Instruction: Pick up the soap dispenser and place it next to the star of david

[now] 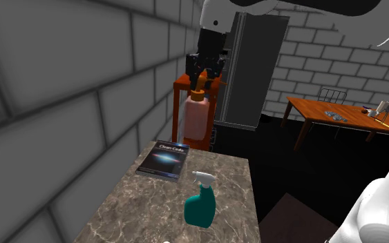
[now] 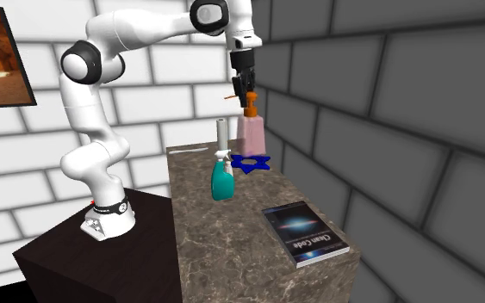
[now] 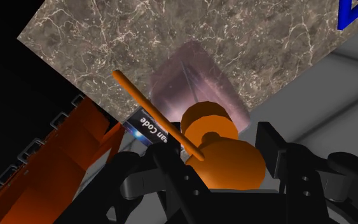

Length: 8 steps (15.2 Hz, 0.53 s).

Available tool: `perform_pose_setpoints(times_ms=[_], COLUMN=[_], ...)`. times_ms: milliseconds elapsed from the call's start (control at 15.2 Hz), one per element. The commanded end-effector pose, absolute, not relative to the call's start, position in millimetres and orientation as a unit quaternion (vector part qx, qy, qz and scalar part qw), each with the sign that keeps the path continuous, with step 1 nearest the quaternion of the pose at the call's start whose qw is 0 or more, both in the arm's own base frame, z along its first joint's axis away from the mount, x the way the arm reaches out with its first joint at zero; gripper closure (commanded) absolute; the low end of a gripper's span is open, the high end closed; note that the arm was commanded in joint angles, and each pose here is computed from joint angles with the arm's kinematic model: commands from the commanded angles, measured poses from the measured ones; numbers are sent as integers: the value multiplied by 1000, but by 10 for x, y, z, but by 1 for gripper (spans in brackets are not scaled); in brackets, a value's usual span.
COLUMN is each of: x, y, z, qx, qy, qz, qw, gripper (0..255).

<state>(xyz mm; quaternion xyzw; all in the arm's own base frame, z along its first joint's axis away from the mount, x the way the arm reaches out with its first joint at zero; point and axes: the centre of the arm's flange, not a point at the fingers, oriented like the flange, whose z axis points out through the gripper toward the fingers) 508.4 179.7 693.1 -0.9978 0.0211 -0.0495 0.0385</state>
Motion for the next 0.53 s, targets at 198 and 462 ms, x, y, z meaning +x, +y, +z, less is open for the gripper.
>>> perform_pose_setpoints(times_ms=[198, 462], x=[5246, 5382], y=[2263, 2675], z=[6610, 6309], qx=[-998, -998], qy=[21, 21], qz=[-49, -49], qw=[39, 39], gripper=[255, 255])
